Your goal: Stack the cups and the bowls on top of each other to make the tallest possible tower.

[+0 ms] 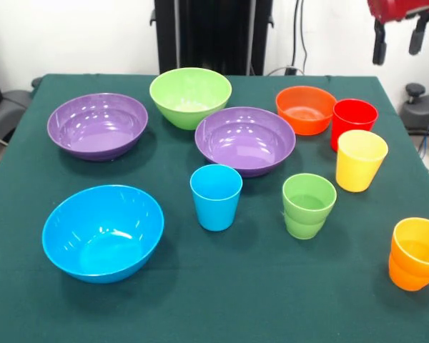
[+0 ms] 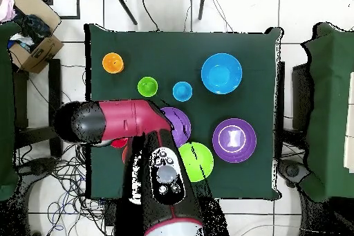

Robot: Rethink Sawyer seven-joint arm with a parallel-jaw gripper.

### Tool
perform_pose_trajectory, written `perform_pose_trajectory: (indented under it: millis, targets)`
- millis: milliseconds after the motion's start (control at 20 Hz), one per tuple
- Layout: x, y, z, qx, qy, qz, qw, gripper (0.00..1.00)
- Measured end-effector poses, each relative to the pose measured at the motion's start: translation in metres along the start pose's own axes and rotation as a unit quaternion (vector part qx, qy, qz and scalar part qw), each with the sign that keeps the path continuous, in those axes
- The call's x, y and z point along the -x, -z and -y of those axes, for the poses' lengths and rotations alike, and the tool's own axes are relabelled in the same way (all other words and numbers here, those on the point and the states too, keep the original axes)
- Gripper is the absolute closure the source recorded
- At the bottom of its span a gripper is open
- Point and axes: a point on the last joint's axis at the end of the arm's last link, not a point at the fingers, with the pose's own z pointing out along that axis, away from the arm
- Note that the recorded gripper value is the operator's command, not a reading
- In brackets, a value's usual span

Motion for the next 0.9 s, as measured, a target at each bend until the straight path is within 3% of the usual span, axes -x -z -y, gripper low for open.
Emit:
perform_pose_trajectory:
  millis: [600, 900]
  targets:
    - [0.026, -0.037, 0.028, -0.002, -0.005, -0.004, 1.0000, 0.00]
    - [0.039, -0.043, 0.042, -0.005, -0.013, 0.000, 0.9999, 0.00]
